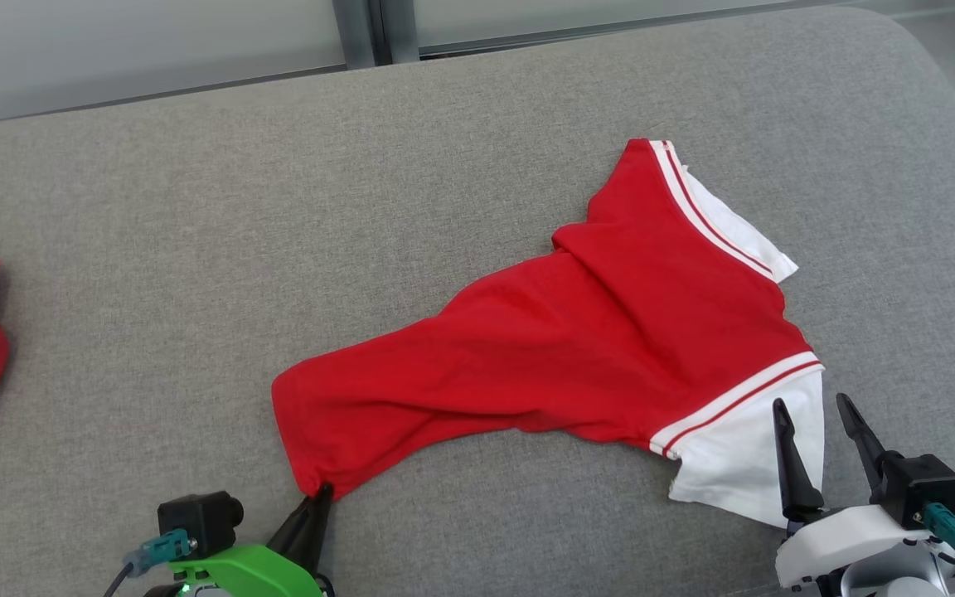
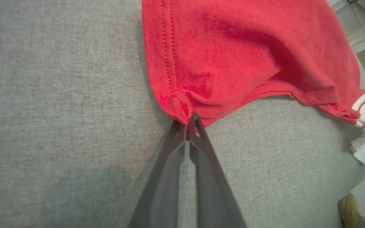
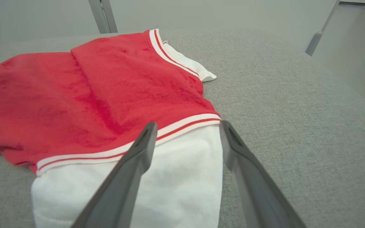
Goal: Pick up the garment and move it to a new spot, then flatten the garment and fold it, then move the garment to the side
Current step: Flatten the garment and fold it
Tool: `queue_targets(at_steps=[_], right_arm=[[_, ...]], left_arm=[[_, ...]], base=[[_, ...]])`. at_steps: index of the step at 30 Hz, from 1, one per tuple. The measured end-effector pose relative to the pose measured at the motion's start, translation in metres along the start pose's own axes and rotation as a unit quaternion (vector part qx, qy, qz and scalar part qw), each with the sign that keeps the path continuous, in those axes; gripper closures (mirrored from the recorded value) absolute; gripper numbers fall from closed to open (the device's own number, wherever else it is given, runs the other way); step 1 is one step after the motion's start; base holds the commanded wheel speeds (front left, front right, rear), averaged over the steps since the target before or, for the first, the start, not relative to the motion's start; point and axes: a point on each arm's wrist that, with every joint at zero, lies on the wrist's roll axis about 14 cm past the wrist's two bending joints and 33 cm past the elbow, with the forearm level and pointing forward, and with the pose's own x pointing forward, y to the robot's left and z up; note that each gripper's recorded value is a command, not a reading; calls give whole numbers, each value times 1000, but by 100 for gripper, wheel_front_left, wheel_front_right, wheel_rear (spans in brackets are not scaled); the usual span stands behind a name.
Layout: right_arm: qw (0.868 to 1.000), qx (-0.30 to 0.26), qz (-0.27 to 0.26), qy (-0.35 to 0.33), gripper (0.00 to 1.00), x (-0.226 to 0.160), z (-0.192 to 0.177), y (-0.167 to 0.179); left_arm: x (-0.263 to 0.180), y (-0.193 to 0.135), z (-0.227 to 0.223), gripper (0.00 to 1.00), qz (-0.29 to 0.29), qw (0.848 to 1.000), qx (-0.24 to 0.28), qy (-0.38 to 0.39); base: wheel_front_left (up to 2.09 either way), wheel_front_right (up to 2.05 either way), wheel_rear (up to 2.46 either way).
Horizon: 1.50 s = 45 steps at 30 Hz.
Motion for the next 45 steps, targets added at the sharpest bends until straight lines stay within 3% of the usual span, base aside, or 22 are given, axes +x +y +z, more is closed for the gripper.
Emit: queue_targets(at_steps=[1, 4, 9, 14, 15, 16, 17, 19, 31, 40, 41, 43, 45], right_arm=[[1000, -1, 0, 0, 0, 0, 0, 0], [1000, -1, 1, 0, 0, 0, 0, 0], [1000, -5, 2, 0, 0, 1, 0, 1], [1000, -5, 1, -1, 0, -2, 1, 0], [1000, -5, 0, -2, 0, -2, 1, -1], [1000, -5, -1, -2, 0, -3, 2, -1], [1000, -5, -2, -3, 0, -4, 2, -2], [1000, -5, -4, -2, 0, -6, 1, -3], [1000, -7, -4, 0, 0, -12, -1, -4], [1000, -8, 12, 1, 0, -6, -1, 7], [1000, -9, 14, 2, 0, -5, -1, 7], [1000, -10, 15, 2, 0, -5, -2, 8], [1000, -11, 15, 3, 0, -5, -2, 8]], left_arm=[[0, 1, -1, 14, 3, 1000, -3, -2], [-1, 5, 0, 1, 9, 1000, -11, -9], [-2, 7, 3, 12, 10, 1000, -12, -17], [-1, 4, 6, 9, 6, 1000, -11, -21], [-1, 3, 6, 11, 5, 1000, -11, -21], [-1, 3, 7, 23, 4, 1000, -10, -22], [-2, 2, 6, 56, 3, 1000, -10, -21], [-2, 2, 4, 100, 2, 1000, -9, -17], [-34, 30, 10, 100, 44, 998, -22, -27], [-47, 30, -28, 100, 50, 997, -44, 35], [-46, 29, -30, 73, 50, 997, -47, 37], [-45, 31, -31, 0, 56, 997, -51, 33], [-44, 33, -32, 0, 60, 996, -52, 30]], base=[[0, 0, 0], [0, 0, 0], [0, 0, 0], [0, 0, 0], [0, 0, 0], [0, 0, 0], [0, 0, 0], [0, 0, 0], [0, 0, 0], [0, 0, 0], [0, 0, 0], [0, 0, 0], [0, 0, 0]])
